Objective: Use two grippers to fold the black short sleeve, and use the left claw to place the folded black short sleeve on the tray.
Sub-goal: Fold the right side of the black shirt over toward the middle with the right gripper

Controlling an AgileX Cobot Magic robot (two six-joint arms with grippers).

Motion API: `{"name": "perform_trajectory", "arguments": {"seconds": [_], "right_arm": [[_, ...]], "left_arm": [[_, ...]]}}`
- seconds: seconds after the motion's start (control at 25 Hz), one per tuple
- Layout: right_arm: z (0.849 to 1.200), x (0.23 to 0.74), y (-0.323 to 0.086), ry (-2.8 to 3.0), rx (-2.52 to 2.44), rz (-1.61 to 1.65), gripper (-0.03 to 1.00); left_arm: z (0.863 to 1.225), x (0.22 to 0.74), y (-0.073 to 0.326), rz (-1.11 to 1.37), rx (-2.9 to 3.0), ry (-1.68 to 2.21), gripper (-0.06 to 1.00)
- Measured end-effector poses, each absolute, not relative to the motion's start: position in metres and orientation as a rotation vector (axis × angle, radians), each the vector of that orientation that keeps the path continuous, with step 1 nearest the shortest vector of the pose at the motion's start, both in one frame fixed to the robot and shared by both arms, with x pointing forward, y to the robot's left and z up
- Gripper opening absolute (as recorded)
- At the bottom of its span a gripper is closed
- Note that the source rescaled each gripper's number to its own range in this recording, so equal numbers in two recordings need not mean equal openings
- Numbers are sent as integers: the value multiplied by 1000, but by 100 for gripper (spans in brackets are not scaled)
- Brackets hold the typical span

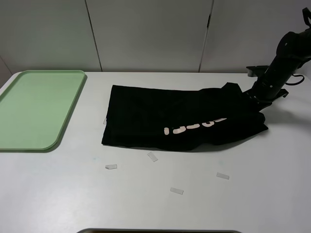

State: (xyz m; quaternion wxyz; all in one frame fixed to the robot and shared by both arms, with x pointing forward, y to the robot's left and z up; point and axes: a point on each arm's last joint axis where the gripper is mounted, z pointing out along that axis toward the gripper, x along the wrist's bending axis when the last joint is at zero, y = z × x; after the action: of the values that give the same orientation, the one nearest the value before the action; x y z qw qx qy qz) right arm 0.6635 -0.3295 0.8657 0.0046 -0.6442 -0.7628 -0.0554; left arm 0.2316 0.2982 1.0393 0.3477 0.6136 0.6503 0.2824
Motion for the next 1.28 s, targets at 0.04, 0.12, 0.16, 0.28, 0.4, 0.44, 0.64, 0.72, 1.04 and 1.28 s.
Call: {"name": "perform_trajectory", "arguments": {"seconds": [0.04, 0.12, 0.16, 0.28, 0.4, 0.44, 0.64, 0.72, 1.04, 1.28], "right_arm": [[868, 664, -330, -2394, -2020, -178, 0], [872, 663, -330, -2416, -2021, -177, 0], [876, 663, -331, -2434, -2021, -176, 0], [897, 662, -333, -2490, -2029, -192, 0], [924, 661, -335, -2552, -2046, -223, 0], [930, 660, -335, -2569, -2047, -224, 0], [953, 655, -337, -2620, -2053, -208, 0], [960, 652, -339, -2638, -2046, -183, 0], [989, 651, -345, -2696, -2092, -113, 0], [1004, 647, -346, -2685, -2129, -103, 0]], "left_arm": [[1039, 232, 298, 732, 1591, 1686, 100], [1039, 232, 298, 732, 1591, 1686, 100], [1039, 232, 298, 732, 1592, 1687, 100], [1039, 232, 298, 731, 1592, 1688, 100], [1039, 232, 298, 731, 1592, 1688, 100], [1039, 232, 298, 731, 1592, 1688, 100], [1039, 232, 298, 731, 1592, 1688, 100], [1039, 232, 298, 731, 1592, 1688, 100], [1039, 232, 298, 731, 1592, 1688, 100], [1039, 232, 298, 731, 1592, 1688, 100]]}}
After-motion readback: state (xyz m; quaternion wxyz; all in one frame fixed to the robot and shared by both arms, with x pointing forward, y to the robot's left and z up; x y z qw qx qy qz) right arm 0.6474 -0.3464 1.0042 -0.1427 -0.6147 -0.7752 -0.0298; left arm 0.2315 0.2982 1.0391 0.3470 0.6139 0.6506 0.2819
